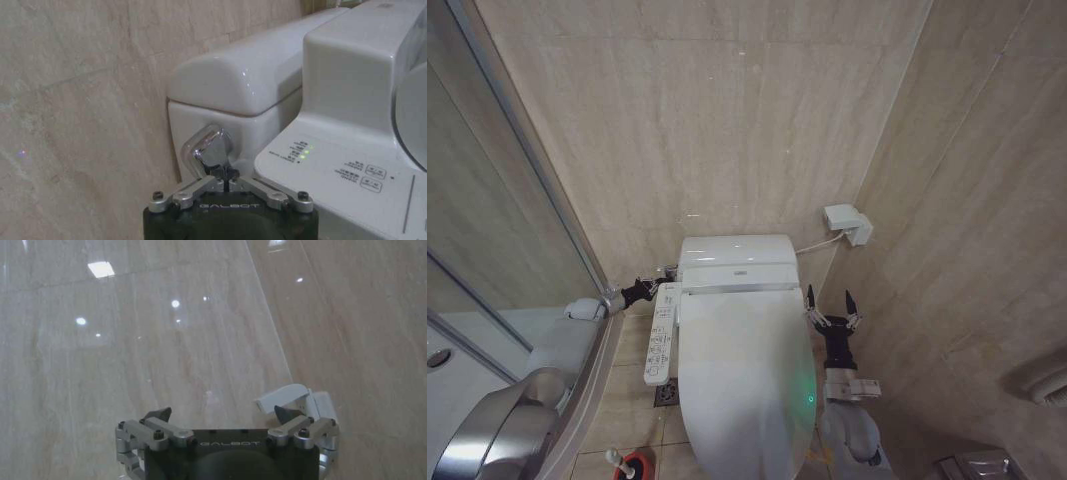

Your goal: Open the toilet lid, clean the toilet bowl with a toilet brush, close the toilet lid, and flush.

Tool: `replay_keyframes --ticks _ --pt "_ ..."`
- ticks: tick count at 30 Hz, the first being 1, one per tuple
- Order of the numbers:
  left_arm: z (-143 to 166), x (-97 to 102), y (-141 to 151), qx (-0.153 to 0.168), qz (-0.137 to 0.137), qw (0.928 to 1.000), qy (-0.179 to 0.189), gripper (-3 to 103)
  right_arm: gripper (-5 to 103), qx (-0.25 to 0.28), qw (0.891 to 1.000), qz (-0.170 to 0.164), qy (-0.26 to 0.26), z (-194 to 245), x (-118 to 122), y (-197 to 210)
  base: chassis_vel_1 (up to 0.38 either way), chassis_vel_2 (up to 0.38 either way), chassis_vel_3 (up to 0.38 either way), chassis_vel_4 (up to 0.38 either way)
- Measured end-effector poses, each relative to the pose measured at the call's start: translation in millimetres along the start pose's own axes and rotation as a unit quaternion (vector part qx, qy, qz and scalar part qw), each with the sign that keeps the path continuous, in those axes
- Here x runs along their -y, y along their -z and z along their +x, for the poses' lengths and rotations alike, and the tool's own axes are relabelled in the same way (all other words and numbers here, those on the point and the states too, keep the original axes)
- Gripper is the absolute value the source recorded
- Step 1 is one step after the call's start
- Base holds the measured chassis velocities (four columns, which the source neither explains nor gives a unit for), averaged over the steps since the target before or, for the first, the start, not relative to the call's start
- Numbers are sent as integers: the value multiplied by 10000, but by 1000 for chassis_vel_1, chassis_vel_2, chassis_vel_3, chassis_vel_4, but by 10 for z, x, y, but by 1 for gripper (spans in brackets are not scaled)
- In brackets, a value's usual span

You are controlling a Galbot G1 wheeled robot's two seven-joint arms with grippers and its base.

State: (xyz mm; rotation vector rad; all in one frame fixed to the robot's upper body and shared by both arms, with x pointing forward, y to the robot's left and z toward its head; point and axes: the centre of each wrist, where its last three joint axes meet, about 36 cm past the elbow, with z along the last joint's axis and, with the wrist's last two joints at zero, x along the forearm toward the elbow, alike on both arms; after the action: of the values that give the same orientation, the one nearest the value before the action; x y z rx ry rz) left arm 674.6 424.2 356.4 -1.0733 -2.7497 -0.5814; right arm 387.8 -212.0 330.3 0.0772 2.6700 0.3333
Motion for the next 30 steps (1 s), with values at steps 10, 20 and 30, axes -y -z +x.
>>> replay_keyframes --ticks 10,20,30 --pt "3 -3 3 -12 -21 10000 -14 0 100 1 10000 9 4 10 6 9 0 0 0 0" --pt "12 -21 67 108 -108 9999 -66 0 100 -11 10000 20 -12 47 12 25 0 0 0 0" --pt "218 7 227 388 -542 9971 -369 0 100 -33 10000 42 -25 110 -20 31 0 0 0 0"
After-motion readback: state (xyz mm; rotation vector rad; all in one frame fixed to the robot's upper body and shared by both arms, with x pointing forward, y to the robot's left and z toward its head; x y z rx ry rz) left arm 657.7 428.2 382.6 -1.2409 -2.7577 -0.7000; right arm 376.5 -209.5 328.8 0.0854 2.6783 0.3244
